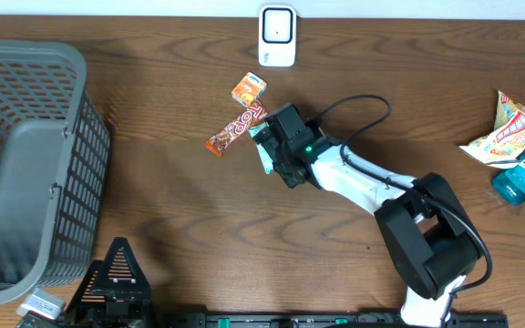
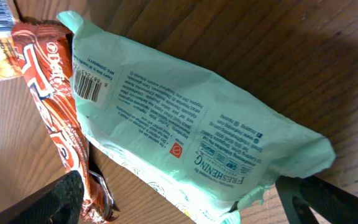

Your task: Scan the item barcode

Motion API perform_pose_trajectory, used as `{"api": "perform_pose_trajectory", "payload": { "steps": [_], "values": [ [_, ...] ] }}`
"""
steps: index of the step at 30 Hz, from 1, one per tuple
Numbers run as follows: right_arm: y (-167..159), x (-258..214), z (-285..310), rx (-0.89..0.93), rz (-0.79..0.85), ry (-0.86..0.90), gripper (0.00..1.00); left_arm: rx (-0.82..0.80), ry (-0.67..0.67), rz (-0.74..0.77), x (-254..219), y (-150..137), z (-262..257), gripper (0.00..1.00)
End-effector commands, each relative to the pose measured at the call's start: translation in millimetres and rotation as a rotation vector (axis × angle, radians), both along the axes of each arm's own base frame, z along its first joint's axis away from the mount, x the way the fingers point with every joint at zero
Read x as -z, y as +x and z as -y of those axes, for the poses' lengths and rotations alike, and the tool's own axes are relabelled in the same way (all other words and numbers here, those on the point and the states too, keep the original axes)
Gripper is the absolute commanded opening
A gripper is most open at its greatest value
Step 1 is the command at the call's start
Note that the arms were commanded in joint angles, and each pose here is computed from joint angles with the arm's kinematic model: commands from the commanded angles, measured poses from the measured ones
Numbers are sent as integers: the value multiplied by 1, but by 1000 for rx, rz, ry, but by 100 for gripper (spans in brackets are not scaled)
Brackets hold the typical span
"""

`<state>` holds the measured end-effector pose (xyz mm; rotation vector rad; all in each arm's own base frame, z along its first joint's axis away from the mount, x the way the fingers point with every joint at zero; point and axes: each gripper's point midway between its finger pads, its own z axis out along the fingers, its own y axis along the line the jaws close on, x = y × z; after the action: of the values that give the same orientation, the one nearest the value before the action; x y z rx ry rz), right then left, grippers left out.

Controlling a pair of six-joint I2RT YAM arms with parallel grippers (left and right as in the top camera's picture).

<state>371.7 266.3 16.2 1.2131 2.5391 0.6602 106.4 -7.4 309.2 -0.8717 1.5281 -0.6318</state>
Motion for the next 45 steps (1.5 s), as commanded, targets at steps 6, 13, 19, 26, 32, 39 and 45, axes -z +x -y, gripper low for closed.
{"api": "perform_pose_trajectory", "payload": {
  "steps": [6,13,19,26,32,39,45],
  "values": [
    [-31,73,49,-40,-84,-277,91,-12,4,22,-6,-4,0,98],
    [-45,103,41,-92,-150,-261,86,-12,4,23,-7,-4,0,98],
    [-56,123,33,-147,-188,-248,46,-12,6,28,-9,-6,0,98],
    [-32,112,14,-436,-17,-258,1,5,7,29,-9,-6,2,98],
    [-10,77,16,-594,86,-191,1,18,7,29,-9,-6,3,98],
    [4,12,46,-809,229,-279,1,17,4,21,-7,-6,3,98],
    [-3,-28,52,-847,277,-297,81,12,3,16,-5,-6,2,98]
  ]
}}
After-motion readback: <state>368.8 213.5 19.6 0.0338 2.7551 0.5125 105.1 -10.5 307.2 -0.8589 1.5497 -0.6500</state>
